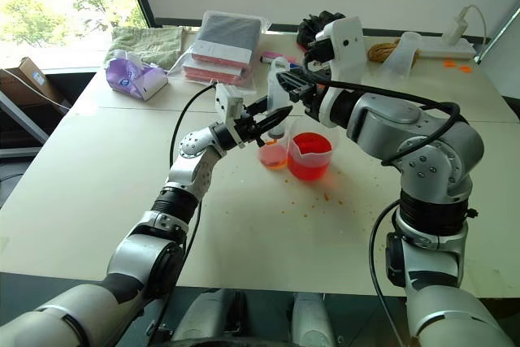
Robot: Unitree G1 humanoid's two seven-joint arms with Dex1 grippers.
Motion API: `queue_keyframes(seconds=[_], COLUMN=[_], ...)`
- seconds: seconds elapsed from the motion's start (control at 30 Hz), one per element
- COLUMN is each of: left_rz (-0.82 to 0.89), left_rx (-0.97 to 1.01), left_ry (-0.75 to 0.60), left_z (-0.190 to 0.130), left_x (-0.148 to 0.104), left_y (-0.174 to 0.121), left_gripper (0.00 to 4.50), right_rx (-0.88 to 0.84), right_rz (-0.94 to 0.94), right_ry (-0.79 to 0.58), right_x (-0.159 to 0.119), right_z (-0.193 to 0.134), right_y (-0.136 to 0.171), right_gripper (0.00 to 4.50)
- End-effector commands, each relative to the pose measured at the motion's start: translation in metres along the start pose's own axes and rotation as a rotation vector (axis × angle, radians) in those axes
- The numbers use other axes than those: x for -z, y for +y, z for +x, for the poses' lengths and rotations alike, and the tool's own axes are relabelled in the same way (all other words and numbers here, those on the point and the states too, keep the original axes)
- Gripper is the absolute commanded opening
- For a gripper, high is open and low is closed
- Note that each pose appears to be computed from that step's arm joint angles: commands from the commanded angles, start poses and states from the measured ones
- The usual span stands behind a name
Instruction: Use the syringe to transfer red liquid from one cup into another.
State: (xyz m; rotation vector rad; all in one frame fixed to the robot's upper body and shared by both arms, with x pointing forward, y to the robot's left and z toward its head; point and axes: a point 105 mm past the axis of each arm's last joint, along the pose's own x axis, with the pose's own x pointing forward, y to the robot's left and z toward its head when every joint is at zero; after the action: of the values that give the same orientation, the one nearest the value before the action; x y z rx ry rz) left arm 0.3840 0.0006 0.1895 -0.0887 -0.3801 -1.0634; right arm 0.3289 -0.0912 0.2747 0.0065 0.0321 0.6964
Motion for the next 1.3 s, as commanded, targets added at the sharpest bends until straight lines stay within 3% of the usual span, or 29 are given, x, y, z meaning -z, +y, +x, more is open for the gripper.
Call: queue_keyframes(seconds=[0.03,0.23,0.5,0.83,0.97,1.1,1.3], left_rz=[0.070,0.069,0.050,-0.096,-0.206,-0.308,-0.534], left_rx=[0.024,0.019,0.023,0.049,0.025,-0.068,-0.256], left_ry=[-0.119,-0.118,-0.116,-0.167,-0.099,0.011,0.144], left_z=[0.016,0.015,0.014,0.021,0.015,0.007,-0.004], left_x=[-0.039,-0.039,-0.044,-0.090,-0.104,-0.110,-0.119], left_y=[-0.003,-0.002,0.000,0.001,0.012,0.034,0.068], left_gripper=[1.46,1.46,1.46,1.46,1.46,1.46,1.46], right_rx=[-0.094,-0.101,-0.139,-0.072,-0.097,-0.197,-0.350], right_rz=[-0.017,-0.029,-0.089,-0.102,-0.199,-0.342,-0.378], right_ry=[0.033,0.012,-0.055,-0.036,-0.013,0.098,0.204], right_x=[0.003,-0.007,-0.037,-0.034,-0.033,-0.019,-0.007], right_z=[0.002,-0.008,-0.056,-0.070,-0.073,-0.079,-0.079], right_y=[0.018,0.013,-0.001,-0.016,-0.011,0.001,0.012], right_gripper=[3.13,3.13,3.13,3.13,3.13,3.13,3.13])
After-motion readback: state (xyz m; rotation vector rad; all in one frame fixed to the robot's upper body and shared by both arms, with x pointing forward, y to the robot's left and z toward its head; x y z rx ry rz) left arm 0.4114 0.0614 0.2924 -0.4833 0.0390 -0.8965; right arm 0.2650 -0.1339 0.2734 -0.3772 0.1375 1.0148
